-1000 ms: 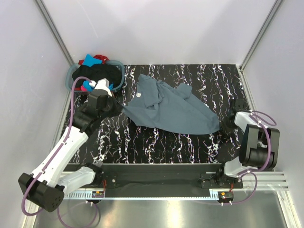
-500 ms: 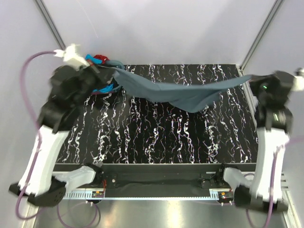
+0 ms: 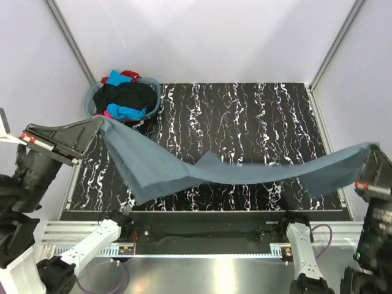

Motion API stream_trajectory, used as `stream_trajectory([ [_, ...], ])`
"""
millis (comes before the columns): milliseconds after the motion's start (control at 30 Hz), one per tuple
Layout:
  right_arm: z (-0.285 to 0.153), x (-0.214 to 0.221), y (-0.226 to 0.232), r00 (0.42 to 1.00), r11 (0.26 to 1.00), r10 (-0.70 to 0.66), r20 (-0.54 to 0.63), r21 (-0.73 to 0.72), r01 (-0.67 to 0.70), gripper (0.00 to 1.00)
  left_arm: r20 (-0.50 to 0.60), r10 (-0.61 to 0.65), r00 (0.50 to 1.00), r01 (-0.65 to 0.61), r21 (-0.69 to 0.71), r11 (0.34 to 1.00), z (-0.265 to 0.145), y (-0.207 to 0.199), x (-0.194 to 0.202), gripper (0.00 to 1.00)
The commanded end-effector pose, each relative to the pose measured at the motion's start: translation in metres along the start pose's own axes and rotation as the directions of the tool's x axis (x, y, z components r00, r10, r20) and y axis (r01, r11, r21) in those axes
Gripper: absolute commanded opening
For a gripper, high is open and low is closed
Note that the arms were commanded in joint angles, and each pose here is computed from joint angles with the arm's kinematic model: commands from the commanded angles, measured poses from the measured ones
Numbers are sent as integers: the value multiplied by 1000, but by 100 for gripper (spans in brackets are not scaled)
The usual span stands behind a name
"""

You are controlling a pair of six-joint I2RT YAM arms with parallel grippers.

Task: Fold and stack the t-shirts
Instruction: Flatten the tshirt out

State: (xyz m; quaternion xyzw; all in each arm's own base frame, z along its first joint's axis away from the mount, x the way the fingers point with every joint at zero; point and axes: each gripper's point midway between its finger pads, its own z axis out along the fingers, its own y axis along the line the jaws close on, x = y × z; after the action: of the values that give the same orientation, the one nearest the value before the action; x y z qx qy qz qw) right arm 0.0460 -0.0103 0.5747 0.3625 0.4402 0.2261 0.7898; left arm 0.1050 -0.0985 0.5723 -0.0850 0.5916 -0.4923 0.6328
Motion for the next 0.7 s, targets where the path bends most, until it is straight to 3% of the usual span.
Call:
stream_trajectory([
  [0, 52, 50, -45, 986, 981, -47, -163, 179, 76, 0, -110, 6, 994, -13, -62, 998, 41, 22, 23, 0],
  [133, 119, 120, -89, 947, 968, -37, -319, 225, 113, 0, -194, 29, 980, -69, -206, 976, 102, 80, 54, 0],
  [267, 187, 164, -115, 933, 969, -36, -358, 217, 120, 0, -215, 110, 970, -181, -349, 919, 184, 149, 72, 0],
  [333, 226, 190, -134, 915, 960, -56, -399, 232, 160, 0, -161, 159, 974, -206, -340, 917, 217, 148, 54, 0],
  [500, 316, 213, -132, 885, 955, -177, -430, 142, 260, 0, -25, 250, 968, -248, -265, 932, 311, 137, 12, 0],
  [667, 356, 182, -59, 901, 969, -243, -360, -48, 242, 0, 123, 191, 974, -169, -173, 970, 322, 108, -47, 0],
])
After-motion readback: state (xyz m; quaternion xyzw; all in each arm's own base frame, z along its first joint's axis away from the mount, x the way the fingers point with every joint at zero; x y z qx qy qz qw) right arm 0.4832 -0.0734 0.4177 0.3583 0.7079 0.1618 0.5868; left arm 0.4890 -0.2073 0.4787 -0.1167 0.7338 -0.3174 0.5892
